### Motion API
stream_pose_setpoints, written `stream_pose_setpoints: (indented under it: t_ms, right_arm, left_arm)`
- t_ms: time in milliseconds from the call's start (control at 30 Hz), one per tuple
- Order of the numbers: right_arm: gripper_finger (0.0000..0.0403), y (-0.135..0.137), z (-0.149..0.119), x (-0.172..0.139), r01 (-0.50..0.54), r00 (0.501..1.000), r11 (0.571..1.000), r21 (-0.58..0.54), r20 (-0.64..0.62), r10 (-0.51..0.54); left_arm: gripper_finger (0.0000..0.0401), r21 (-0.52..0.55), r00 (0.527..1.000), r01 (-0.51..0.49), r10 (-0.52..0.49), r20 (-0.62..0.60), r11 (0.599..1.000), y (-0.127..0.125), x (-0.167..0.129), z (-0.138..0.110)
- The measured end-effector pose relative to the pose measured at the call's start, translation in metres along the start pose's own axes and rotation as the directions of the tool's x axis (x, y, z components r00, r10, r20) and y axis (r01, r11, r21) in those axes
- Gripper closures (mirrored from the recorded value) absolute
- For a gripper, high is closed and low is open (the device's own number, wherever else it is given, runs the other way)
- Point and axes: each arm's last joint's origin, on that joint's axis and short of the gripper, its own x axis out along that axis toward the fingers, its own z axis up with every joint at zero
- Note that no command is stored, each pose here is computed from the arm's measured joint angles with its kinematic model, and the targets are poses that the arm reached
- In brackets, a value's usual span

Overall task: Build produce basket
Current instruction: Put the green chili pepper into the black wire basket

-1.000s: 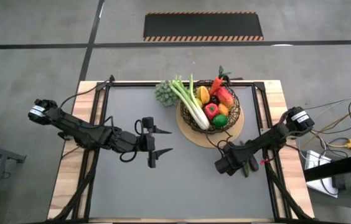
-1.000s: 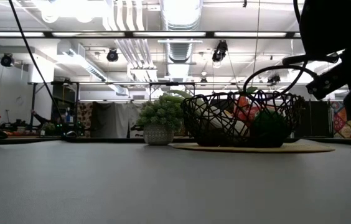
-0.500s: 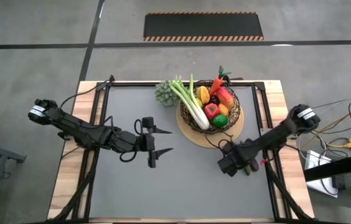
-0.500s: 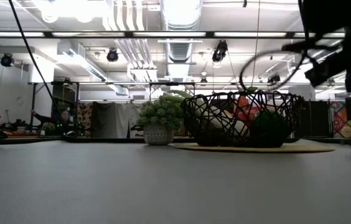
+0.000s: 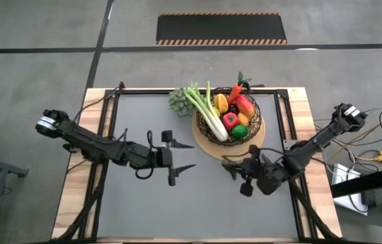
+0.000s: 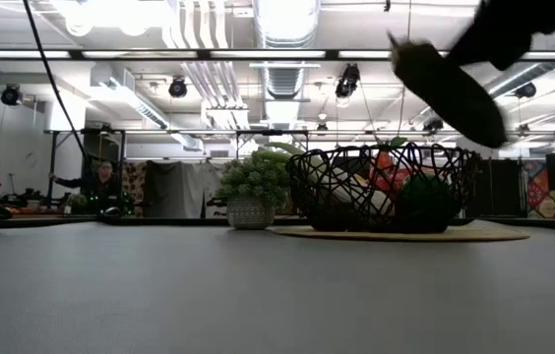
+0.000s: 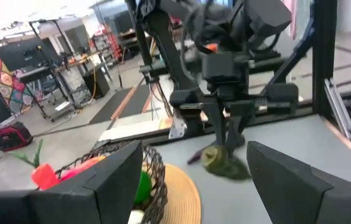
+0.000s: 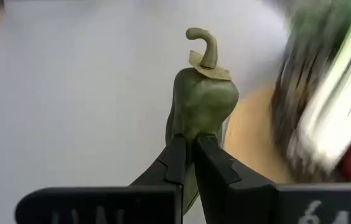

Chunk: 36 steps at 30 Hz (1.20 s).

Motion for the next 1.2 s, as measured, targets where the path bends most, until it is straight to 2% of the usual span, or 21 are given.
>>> stream_pose_setpoints:
  t_ms: [100,200,300,400,500,700,867,1033,1200]
  right_arm:
    - [0.0390,0.002,-0.001,0.005,0.067,0.980,0.994,-0.084,0.190,-0.050]
    - [0.0390,0.004,-0.002,0.012,0.144,0.935,0.981,-0.131,0.343,-0.091]
    - [0.0390,0.005,-0.003,0.016,0.185,0.883,0.970,-0.157,0.460,-0.094]
    - [0.0390,0.005,-0.003,0.015,0.201,0.844,0.965,-0.167,0.530,-0.085]
    - [0.0390,0.003,-0.004,0.015,0.210,0.836,0.963,-0.170,0.542,-0.087]
    - [0.0390,0.003,-0.004,0.015,0.209,0.835,0.964,-0.167,0.544,-0.086]
    - [0.0390,0.003,-0.004,0.015,0.210,0.836,0.964,-0.164,0.541,-0.090]
    - [0.0390,0.003,-0.005,0.016,0.208,0.840,0.963,-0.169,0.536,-0.087]
    - [0.0390,0.003,-0.005,0.016,0.207,0.841,0.964,-0.168,0.534,-0.088]
  left_arm:
    - [0.0131,-0.016,0.999,-0.001,0.002,0.038,1.000,-0.004,0.011,-0.004]
    - [0.0131,-0.030,0.997,0.033,-0.030,0.077,0.999,-0.006,0.021,-0.010]
    - [0.0131,-0.061,0.988,0.086,-0.077,0.132,0.994,-0.008,0.031,-0.014]
    - [0.0131,-0.103,0.981,0.095,-0.076,0.178,0.990,-0.008,0.043,-0.022]
    - [0.0131,-0.122,0.979,0.080,-0.055,0.197,0.989,-0.006,0.056,-0.032]
    - [0.0131,-0.157,0.960,0.174,-0.133,0.245,0.972,-0.005,0.082,-0.043]
    - [0.0131,-0.165,0.960,0.182,-0.139,0.243,0.969,-0.004,0.098,-0.047]
    - [0.0135,-0.164,0.961,0.180,-0.138,0.239,0.970,-0.004,0.104,-0.049]
    - [0.0156,-0.168,0.966,0.160,-0.119,0.231,0.973,0.000,0.105,-0.050]
